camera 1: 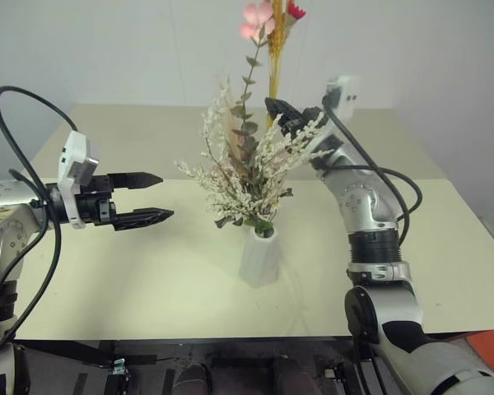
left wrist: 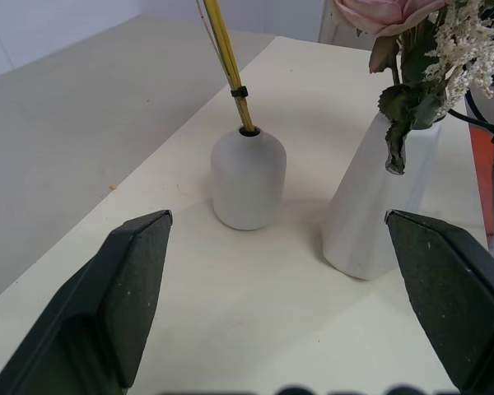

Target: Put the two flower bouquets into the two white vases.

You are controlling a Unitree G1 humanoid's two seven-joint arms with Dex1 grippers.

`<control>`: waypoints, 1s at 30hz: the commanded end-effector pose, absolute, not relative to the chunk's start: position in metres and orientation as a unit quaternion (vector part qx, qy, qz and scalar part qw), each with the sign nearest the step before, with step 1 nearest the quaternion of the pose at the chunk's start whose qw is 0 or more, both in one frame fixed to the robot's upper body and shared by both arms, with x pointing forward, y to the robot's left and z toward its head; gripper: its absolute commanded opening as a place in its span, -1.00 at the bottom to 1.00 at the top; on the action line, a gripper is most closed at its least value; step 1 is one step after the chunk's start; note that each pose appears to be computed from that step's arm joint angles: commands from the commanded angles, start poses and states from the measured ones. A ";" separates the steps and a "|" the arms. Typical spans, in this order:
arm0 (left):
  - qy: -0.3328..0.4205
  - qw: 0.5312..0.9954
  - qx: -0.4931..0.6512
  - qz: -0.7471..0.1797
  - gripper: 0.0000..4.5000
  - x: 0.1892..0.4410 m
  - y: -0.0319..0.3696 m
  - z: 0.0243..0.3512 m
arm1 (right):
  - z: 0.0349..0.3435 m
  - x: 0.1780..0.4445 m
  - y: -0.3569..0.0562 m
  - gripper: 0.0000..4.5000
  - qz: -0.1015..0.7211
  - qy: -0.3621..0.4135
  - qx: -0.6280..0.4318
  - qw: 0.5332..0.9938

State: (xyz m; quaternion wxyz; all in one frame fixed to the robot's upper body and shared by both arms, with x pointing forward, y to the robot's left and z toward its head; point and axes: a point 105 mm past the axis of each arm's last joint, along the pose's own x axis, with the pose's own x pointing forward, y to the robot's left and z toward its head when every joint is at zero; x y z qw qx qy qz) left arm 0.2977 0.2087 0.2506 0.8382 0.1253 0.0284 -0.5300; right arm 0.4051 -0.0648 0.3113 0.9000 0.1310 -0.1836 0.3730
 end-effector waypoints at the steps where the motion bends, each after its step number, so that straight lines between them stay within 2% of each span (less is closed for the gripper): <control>1: 0.009 0.836 0.143 -0.529 1.00 0.295 0.210 0.265 | 0.321 0.400 -0.066 -1.00 0.372 -0.214 0.121 0.895; 16: 0.012 0.837 0.140 -0.529 1.00 0.294 0.210 0.264 | 0.310 0.390 -0.062 -1.00 0.374 -0.219 0.099 0.896; 30: 0.010 0.834 0.139 -0.534 1.00 0.297 0.207 0.263 | 0.336 0.381 -0.066 -1.00 0.375 -0.254 0.090 0.887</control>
